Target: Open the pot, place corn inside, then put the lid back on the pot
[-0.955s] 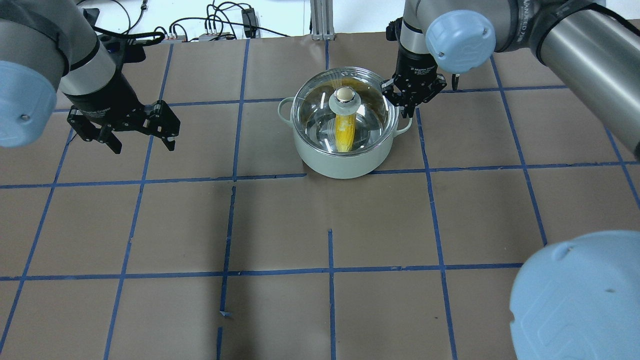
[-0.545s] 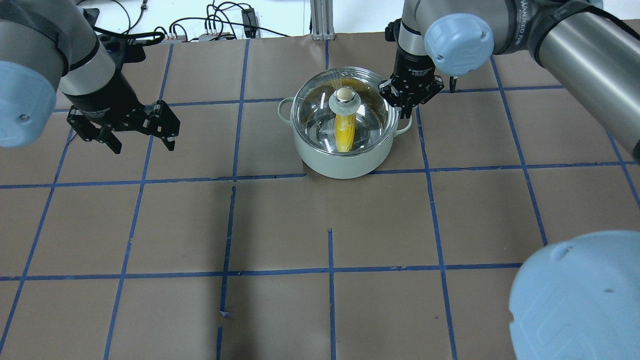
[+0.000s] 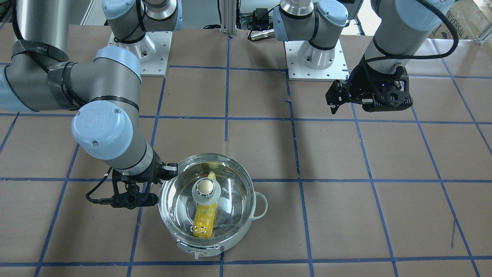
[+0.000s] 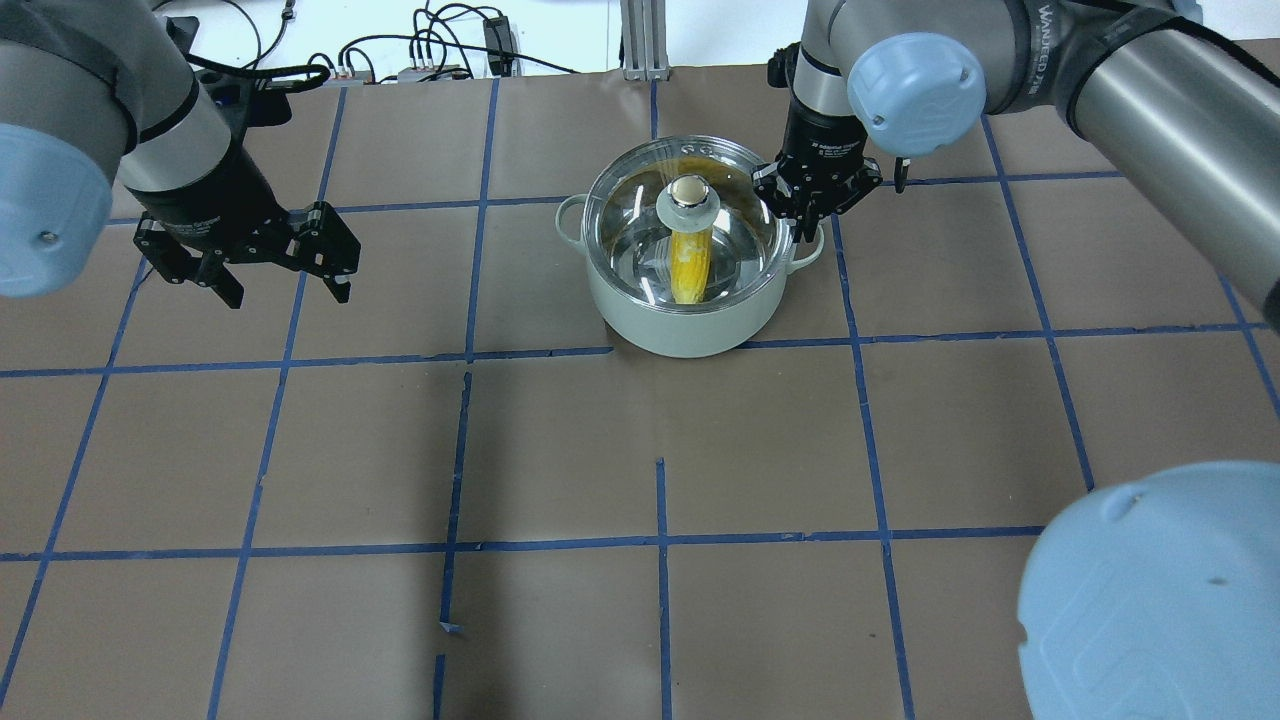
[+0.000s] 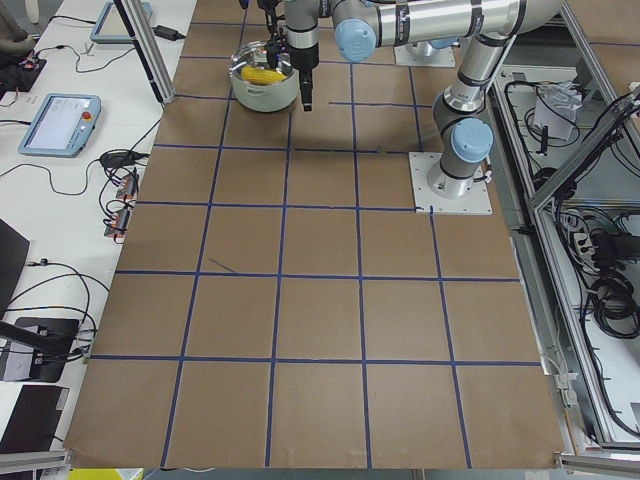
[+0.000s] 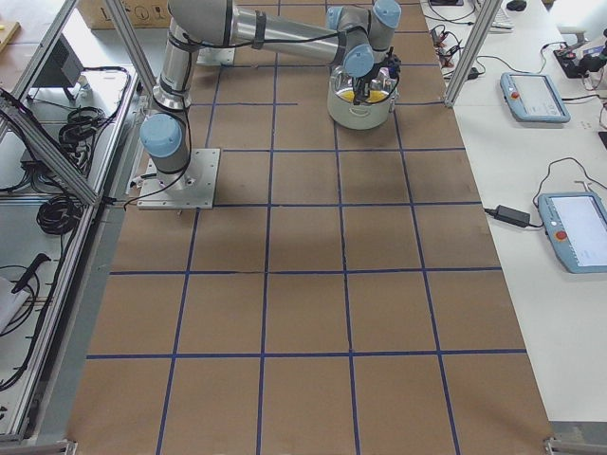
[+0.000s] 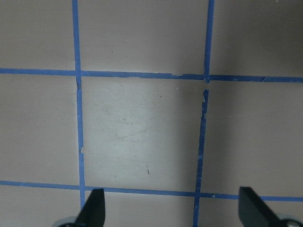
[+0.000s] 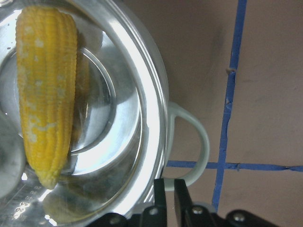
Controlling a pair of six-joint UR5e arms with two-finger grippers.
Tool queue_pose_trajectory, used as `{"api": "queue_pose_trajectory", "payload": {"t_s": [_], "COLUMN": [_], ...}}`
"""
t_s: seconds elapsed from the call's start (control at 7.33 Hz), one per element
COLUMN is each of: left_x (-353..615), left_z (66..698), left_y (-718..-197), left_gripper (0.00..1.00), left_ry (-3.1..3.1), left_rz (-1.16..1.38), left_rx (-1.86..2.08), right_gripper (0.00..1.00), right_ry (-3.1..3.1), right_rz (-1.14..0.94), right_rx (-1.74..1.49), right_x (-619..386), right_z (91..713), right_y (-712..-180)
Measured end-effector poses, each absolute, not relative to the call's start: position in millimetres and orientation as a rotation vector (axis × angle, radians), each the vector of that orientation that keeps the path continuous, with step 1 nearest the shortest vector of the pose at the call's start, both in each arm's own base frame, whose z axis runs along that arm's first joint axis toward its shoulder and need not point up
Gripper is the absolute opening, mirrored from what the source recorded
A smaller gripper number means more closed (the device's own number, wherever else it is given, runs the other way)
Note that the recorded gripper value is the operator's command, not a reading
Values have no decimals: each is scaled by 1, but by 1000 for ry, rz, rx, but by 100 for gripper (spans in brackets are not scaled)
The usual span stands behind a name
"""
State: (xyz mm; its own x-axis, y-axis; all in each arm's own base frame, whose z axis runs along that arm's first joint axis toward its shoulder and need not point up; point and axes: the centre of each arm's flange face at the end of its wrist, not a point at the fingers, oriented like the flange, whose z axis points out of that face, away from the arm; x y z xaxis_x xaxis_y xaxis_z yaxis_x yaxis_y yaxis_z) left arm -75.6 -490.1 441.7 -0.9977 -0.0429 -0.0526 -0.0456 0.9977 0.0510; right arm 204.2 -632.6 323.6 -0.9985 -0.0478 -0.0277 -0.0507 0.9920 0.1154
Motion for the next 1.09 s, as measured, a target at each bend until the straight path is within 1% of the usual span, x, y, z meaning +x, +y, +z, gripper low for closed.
{"api": "queue_pose_trajectory", "payload": {"t_s": [0.27,0.41,0.55,0.68,0.95,1.09], "left_x": [-75,-75,-75,-75,-75,-75], "left_z": [442,441,441,441,441,441], "left_y": [-491,-491,-491,-491,-489,-489], "left_gripper": [100,100,100,100,100,100], "left_ry": [3088,3088,3088,3087,3083,3083], "left_rz": [79,81,83,84,85,86], "left_rx": [-71,-73,-73,-71,-71,-72], "right_gripper": [27,48,73,99,100,100], "right_ry": [3111,3111,3113,3115,3108,3113], "right_rz": [154,128,120,132,67,14], "right_rx": [-74,-77,-109,-169,-191,-194], "right_x": [204,201,195,186,160,150], "right_z": [333,347,363,379,421,445], "right_y": [-635,-633,-623,-602,-556,-542]}}
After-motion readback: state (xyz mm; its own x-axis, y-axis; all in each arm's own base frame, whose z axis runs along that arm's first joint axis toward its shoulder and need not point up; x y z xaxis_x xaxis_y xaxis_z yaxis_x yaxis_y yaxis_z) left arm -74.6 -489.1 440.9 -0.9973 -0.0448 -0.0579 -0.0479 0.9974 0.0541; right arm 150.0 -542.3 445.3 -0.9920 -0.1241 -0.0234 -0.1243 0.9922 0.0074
